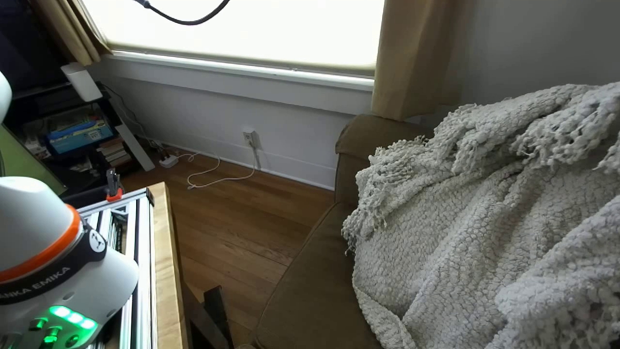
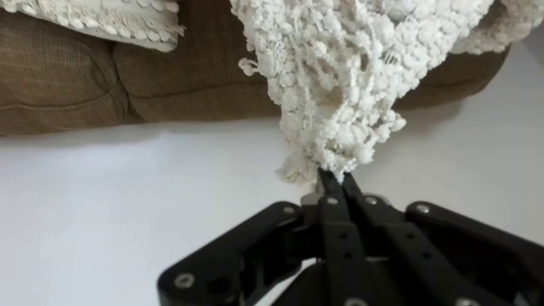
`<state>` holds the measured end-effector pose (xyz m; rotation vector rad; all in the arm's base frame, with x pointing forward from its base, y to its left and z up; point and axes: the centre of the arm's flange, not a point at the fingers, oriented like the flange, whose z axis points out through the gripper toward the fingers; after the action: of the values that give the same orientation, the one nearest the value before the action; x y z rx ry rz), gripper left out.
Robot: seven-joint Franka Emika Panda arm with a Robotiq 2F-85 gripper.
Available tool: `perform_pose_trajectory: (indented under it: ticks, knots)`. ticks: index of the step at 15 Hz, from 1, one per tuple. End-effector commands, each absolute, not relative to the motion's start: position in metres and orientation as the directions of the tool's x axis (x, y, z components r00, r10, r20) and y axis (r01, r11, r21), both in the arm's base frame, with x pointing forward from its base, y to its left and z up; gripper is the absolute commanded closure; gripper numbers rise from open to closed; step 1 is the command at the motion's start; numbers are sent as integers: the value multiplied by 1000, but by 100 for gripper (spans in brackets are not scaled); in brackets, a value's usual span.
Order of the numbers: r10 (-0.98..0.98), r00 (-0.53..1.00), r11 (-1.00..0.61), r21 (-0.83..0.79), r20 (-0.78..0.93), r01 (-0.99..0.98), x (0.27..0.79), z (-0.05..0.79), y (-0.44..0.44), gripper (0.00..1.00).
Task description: Unfold the blanket
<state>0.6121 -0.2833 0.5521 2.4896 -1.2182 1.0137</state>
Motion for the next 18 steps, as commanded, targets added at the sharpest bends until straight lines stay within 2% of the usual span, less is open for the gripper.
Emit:
perform_pose_trajectory:
  ticks: [1,8,18]
  knots:
    - [-619,298,-604,-198,727,-772,598,591,-300,99]
    - [-596,98,-536,-304,797,-787,588,645,-326,99]
    - [-547,-61,-301,-264,835,-916,578,641,-402,99]
